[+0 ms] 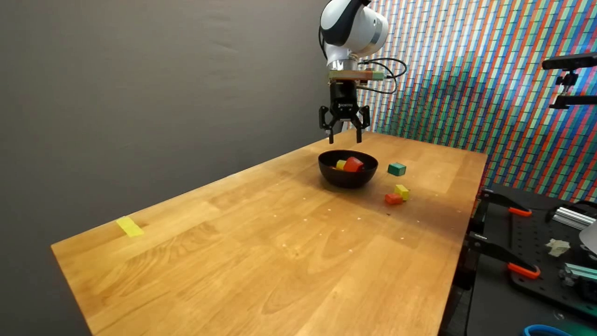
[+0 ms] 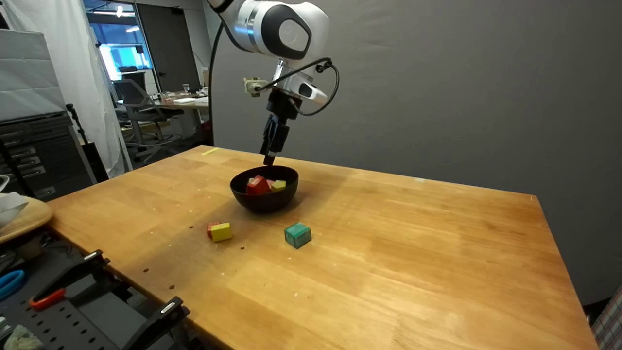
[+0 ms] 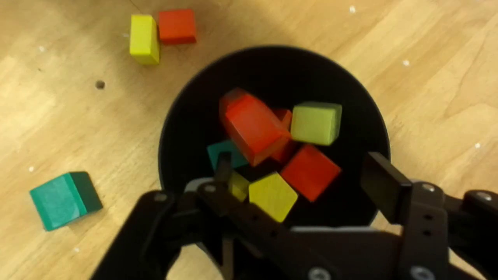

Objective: Pick up all the cube boxes on the table and put them inside the bowl

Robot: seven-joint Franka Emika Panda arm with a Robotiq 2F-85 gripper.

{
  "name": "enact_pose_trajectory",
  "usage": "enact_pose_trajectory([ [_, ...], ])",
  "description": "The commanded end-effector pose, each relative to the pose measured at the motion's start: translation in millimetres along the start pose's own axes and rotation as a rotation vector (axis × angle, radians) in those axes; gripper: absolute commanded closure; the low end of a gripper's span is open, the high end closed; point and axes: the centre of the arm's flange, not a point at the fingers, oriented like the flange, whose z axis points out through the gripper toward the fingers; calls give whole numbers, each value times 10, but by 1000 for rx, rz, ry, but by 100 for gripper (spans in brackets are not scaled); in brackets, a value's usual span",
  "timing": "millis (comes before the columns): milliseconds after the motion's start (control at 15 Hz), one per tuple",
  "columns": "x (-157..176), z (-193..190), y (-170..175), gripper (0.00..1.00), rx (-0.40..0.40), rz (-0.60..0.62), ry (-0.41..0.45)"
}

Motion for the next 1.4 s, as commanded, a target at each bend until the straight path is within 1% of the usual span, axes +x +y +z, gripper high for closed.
enact_pose_trajectory([
  [0, -324, 63, 76, 0, -31, -11, 198],
  [133, -647, 163, 200, 0, -45, -19, 302],
  [200, -788, 208, 256, 0, -40, -19, 354],
  [267, -891, 232, 319, 0, -15, -10, 400],
  [400, -1045, 246, 419, 0, 65, 8, 474],
  [467, -547, 215, -5, 0, 21, -20, 389],
  [533, -610, 237, 28, 0, 27, -19, 394],
  [667, -600, 256, 27, 0, 23, -19, 389],
  [733, -591, 300, 4, 0, -51, -149, 374],
  [800, -566, 306, -4, 0, -72, -188, 396],
  [867, -583, 265, -29, 0, -98, -237, 400],
  [1000, -673, 184, -54, 0, -184, -315, 393],
  [1200, -885, 66, 82, 0, -327, -408, 406],
  [1333, -901, -12, 153, 0, -381, -498, 441],
])
